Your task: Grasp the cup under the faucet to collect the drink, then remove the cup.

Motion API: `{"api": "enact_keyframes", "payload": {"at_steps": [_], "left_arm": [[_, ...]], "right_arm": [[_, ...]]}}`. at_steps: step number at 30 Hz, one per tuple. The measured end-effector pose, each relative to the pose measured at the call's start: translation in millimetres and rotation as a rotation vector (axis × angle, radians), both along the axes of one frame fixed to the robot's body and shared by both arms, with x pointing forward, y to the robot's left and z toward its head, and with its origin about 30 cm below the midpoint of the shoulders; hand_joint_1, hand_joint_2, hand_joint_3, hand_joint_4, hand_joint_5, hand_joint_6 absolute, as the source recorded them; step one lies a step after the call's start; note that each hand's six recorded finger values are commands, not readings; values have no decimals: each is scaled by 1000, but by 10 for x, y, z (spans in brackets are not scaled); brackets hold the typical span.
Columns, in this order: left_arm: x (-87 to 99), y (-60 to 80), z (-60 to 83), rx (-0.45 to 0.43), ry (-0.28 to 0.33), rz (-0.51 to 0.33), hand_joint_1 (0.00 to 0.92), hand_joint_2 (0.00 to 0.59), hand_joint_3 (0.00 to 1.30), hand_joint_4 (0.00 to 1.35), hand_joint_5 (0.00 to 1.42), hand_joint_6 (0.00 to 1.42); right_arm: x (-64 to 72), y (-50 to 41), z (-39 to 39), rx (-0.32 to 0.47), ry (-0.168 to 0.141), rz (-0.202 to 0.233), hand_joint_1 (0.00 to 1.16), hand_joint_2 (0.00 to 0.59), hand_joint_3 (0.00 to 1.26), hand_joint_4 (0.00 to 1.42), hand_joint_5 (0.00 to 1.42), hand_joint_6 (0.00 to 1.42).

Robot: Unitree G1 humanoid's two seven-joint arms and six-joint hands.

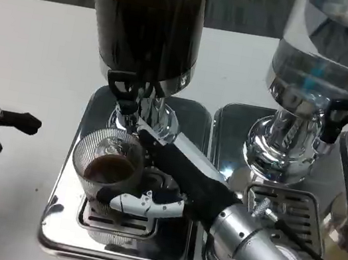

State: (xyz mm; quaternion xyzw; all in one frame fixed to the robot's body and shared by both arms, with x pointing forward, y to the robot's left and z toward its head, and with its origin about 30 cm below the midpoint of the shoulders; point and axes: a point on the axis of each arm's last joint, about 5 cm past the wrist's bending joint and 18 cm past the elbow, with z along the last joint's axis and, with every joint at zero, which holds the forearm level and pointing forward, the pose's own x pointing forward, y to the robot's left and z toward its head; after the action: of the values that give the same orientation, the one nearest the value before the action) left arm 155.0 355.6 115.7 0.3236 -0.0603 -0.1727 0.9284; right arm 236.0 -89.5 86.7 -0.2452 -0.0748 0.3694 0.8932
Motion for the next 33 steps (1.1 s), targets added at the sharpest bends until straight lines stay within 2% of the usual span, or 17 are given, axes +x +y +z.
{"api": "enact_keyframes", "payload": {"at_steps": [7,22,27,28,30,31,33], "left_arm": [[1,1,1,0,0,0,0,92,365,321,182,154],[5,6,10,4,0,-1,0,87,355,318,182,158],[5,7,11,6,5,-8,0,91,342,310,182,159],[5,7,11,6,5,-8,0,91,341,309,182,159],[5,7,12,7,5,-8,0,90,338,309,182,159],[5,7,12,7,5,-8,0,90,337,309,180,159],[5,7,12,7,5,-8,0,94,327,309,174,159]], "right_arm": [[-5,7,-4,-4,-15,-20,788,224,21,86,314,413],[-82,27,-44,15,-45,-87,744,225,211,304,511,652],[-138,39,-67,5,-84,-121,755,229,269,376,592,766],[-156,43,-74,-1,-105,-135,756,229,280,389,611,786],[-165,39,-79,-7,-117,-140,756,229,304,420,640,827],[-182,39,-87,-12,-134,-152,759,225,320,437,660,847],[-197,36,-99,-11,-143,-165,768,223,344,463,683,888]]}}
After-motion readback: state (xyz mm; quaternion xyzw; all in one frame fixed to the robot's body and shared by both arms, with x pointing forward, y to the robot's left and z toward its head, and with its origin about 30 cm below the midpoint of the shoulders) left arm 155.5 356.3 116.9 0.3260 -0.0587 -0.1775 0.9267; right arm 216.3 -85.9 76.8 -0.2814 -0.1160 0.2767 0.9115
